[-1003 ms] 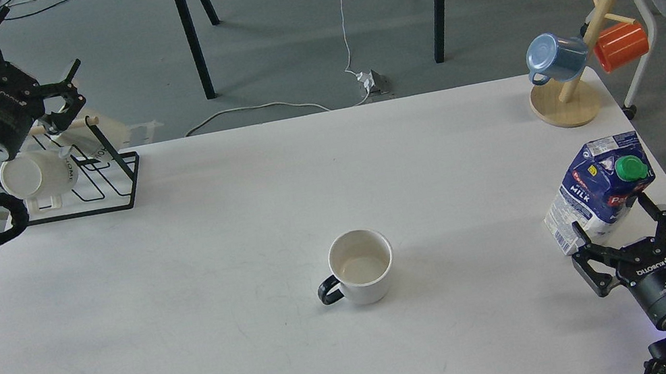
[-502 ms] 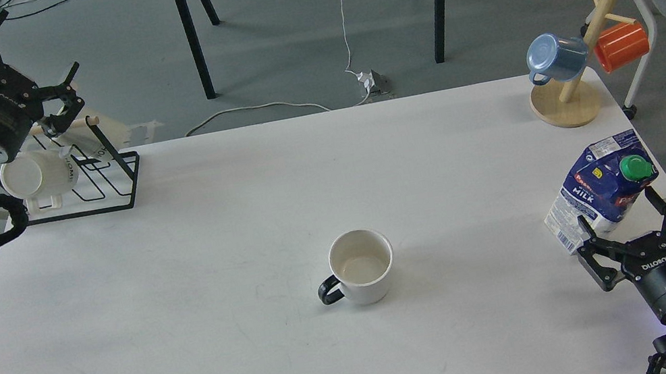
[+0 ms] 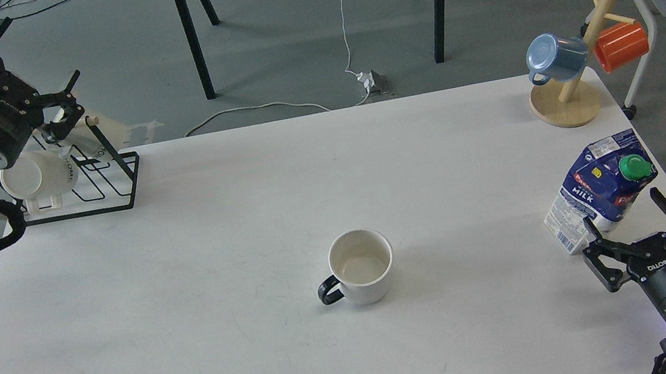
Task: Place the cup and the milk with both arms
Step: 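Lower the right gripper to the milk carton's near side, then close the right gripper around the milk carton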
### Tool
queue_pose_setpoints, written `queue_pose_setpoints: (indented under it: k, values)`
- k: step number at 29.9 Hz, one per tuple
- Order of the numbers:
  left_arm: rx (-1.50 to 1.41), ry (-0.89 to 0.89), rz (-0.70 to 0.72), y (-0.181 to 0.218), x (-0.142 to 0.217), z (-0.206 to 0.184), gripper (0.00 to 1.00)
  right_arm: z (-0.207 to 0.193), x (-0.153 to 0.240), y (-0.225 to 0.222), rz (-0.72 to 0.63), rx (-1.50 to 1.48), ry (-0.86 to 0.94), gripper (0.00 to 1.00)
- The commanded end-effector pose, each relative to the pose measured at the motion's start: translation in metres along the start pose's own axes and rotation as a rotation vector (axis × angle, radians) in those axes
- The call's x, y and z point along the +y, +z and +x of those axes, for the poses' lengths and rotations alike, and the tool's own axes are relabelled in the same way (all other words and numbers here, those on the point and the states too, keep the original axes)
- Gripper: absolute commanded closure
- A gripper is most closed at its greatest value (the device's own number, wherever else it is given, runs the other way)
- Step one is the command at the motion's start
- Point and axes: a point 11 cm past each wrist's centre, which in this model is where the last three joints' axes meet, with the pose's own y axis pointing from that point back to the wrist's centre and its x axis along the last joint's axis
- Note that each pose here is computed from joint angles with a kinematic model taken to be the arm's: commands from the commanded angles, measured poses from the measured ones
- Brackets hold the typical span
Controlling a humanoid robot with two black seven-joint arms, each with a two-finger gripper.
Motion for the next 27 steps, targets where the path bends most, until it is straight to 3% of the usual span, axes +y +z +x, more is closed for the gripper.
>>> queue_pose_setpoints:
  k: [1, 13, 16, 22, 27]
  values:
    - [-0.003, 0.018, 0.007, -0.001, 0.004, 0.007, 0.0, -0.004, -0.014, -0.003, -0.002, 0.021, -0.017, 0.01]
    - [-0.01, 0.037, 0.003, 0.002, 0.008, 0.014, 0.0, -0.006, -0.018, 0.007, 0.0, -0.011, -0.028, 0.04]
    - [-0.011, 0.039, 0.001, 0.002, 0.008, 0.014, 0.0, -0.002, -0.017, 0.008, 0.003, -0.01, -0.015, 0.14]
    - [-0.008, 0.07, 0.005, -0.001, 0.013, 0.024, 0.0, -0.002, -0.017, 0.009, 0.001, -0.009, -0.016, 0.5]
    - [-0.01, 0.071, 0.006, 0.0, 0.013, 0.024, 0.0, -0.006, -0.015, 0.014, -0.009, -0.023, -0.027, 0.53]
